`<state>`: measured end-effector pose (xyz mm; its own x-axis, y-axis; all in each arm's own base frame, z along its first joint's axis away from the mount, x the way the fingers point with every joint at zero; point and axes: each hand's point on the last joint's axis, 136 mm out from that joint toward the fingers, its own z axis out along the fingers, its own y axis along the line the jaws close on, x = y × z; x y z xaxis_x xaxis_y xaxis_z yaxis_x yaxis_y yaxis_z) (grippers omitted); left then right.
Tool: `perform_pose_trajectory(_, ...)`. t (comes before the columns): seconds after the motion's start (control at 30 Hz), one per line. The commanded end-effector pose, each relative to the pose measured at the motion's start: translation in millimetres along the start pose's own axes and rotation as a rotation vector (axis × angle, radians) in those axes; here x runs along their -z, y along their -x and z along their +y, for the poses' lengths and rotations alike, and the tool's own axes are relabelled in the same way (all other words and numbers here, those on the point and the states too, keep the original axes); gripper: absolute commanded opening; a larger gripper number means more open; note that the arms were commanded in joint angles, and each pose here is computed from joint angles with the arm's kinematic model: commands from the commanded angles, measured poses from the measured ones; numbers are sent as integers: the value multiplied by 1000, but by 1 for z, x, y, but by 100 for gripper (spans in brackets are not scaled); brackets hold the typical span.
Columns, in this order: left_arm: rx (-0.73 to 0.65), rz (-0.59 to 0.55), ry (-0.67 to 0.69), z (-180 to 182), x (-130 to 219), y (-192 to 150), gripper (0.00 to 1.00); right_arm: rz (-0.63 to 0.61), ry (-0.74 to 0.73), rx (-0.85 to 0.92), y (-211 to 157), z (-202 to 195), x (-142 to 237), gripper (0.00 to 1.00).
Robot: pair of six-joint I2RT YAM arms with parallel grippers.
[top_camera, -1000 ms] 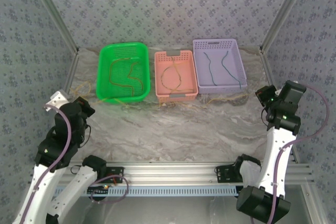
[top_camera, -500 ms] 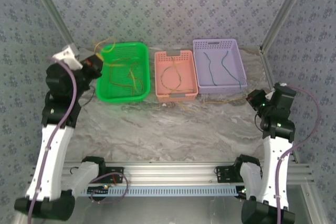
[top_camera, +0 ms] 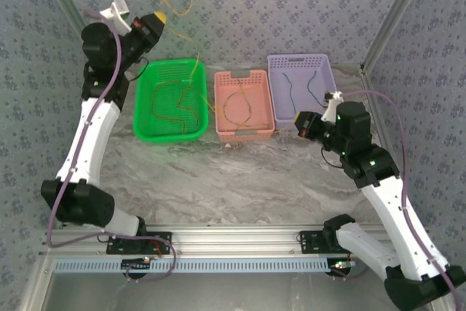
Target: Untangle the cables
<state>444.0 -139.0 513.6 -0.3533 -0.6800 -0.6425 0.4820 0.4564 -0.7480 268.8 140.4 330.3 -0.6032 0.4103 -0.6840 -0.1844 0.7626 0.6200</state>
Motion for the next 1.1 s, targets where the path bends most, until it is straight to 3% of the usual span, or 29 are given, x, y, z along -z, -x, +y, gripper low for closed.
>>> perform_pose_trajectory(0.0,-24,-62,-148,-40,-20,20,0,-70,21,62,20,26,-2,0)
perform_pose_trajectory(0.27,-18,29,-162,-17,-102,-14,0,-26,43,158,33,61,-64,0)
perform_pose_trajectory(0.57,17,190,-51,71,-167,-103,0,143,21,169,5,43,-157,0)
perform_pose_trajectory(0.83,51,332,71,148,-195,-182,0,283,-20,129,-32,7,-219,0)
perform_pose_trajectory(1.07,0,518,213,189,-185,-245,0,377,-77,82,-60,-18,-256,0)
